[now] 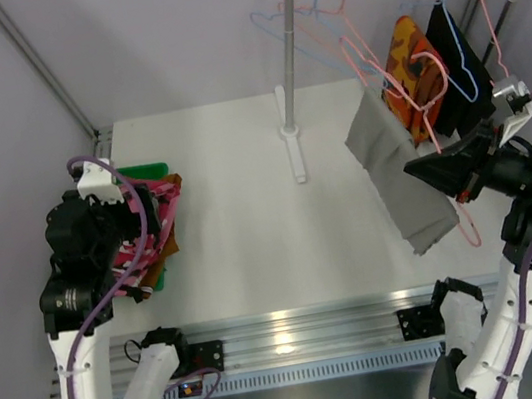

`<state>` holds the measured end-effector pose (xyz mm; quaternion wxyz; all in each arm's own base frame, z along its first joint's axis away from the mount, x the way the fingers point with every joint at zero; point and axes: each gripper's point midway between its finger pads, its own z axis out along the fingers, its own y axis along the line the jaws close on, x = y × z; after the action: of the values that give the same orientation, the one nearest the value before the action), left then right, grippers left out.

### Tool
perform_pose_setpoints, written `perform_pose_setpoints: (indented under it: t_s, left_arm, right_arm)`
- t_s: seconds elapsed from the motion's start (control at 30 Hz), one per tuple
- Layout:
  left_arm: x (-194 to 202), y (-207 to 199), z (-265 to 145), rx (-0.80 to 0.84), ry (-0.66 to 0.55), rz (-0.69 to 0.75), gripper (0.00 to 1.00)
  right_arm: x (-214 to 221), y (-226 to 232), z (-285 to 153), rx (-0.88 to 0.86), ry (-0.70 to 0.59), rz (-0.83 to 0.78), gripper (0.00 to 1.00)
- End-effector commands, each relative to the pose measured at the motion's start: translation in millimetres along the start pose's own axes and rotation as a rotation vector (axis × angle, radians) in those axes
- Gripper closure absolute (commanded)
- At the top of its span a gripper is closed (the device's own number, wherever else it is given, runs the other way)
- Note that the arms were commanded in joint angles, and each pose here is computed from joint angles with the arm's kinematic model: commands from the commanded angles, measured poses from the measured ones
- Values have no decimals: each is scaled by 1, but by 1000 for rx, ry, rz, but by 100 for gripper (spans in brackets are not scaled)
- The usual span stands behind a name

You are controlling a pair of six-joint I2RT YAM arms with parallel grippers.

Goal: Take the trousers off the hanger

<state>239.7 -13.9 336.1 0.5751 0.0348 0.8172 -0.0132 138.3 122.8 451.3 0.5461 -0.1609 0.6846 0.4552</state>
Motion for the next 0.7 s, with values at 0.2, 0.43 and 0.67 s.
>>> perform_pose_setpoints:
  t_s: [0.2,0.43,0.67]
  left_arm:
    - [-9,-10,11,46,-29,-54,1]
    - [-5,-13,25,55,4,-77,1]
    - [-4,-9,34,38,24,-76,1]
  right_arm:
    - [-7,31,-3,-141,60,-202,100]
    - [-48,9,11,-239,76,-223,100]
    - [-50,-5,62,-380,234,-150,100]
